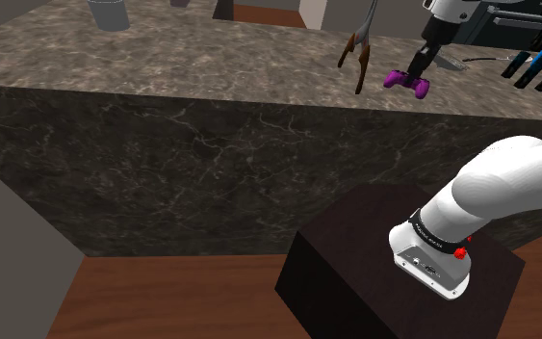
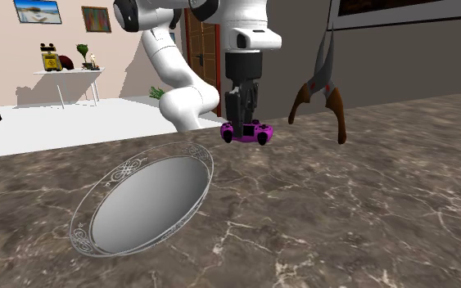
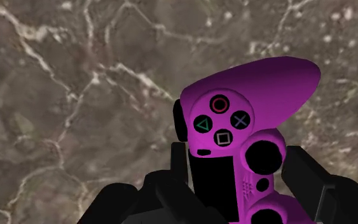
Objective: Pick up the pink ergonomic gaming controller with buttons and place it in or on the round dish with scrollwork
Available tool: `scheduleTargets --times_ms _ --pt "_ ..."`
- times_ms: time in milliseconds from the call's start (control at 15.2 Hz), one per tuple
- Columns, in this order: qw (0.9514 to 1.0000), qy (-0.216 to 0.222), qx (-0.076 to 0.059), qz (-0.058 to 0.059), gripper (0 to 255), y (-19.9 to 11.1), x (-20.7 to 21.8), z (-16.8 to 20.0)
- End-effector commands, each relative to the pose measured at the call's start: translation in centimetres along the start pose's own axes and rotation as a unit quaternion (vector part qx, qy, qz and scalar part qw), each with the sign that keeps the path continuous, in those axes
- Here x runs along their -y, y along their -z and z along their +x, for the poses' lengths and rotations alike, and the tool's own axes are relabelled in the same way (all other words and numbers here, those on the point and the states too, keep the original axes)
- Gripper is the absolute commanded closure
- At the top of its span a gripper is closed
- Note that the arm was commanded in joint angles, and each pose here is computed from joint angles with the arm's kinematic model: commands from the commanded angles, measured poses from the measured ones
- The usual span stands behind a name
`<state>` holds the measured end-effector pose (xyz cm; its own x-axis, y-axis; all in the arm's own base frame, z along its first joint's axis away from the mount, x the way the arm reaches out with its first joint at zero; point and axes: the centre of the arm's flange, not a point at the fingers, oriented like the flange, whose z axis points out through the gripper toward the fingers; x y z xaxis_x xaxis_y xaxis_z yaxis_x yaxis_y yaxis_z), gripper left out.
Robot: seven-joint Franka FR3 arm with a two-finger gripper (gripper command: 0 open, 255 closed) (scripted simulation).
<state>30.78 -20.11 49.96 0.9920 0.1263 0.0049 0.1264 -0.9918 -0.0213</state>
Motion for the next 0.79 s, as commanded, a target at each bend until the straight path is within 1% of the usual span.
scheduleTargets --times_ms 0,528,726 --pt "1.0 0.0 0.0 0.0 255 0.0 0.0 0.0" --pt "1.0 0.0 0.0 0.0 255 0.0 0.0 0.0" --pt "1.0 0.0 0.0 0.0 255 1.6 0.0 0.0"
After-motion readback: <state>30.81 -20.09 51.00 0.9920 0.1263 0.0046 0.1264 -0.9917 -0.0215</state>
